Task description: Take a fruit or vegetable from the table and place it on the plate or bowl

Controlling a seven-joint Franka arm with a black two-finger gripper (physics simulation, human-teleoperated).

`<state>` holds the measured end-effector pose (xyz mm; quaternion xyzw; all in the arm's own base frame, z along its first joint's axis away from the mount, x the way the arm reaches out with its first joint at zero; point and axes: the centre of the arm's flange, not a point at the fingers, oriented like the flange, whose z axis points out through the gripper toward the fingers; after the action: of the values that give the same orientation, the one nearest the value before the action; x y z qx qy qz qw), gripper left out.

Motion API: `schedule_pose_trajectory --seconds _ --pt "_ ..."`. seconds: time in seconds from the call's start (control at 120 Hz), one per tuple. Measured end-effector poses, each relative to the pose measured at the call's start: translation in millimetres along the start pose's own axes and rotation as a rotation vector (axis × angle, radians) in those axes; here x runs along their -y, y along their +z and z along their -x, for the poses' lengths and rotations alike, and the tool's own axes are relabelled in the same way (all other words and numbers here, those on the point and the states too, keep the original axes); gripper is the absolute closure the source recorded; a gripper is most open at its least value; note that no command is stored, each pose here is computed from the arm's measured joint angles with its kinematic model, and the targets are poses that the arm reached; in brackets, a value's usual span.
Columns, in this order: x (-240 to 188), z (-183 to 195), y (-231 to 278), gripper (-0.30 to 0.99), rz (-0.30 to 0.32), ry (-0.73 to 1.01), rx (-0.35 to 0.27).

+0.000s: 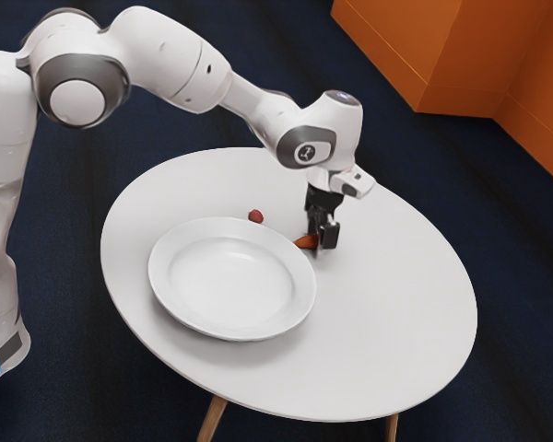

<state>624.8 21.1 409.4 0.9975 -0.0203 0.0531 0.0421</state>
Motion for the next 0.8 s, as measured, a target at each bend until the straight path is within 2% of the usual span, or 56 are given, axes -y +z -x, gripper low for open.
schedule_pose_trajectory --seconds 0.175,0.367,0.575,0.708,0.8 --pt "1 -2 -7 0.48 -0.004 -0.013 -0.030" --pt "1 -4 -25 0.52 -0.008 -0.025 -0.074" --pt "2 -4 -114 0.51 -0.005 -0.037 -0.231" --pt "-35 16 -175 0.51 0.031 0.000 -0.326" --pt "-77 60 -175 0.51 0.083 0.040 -0.299"
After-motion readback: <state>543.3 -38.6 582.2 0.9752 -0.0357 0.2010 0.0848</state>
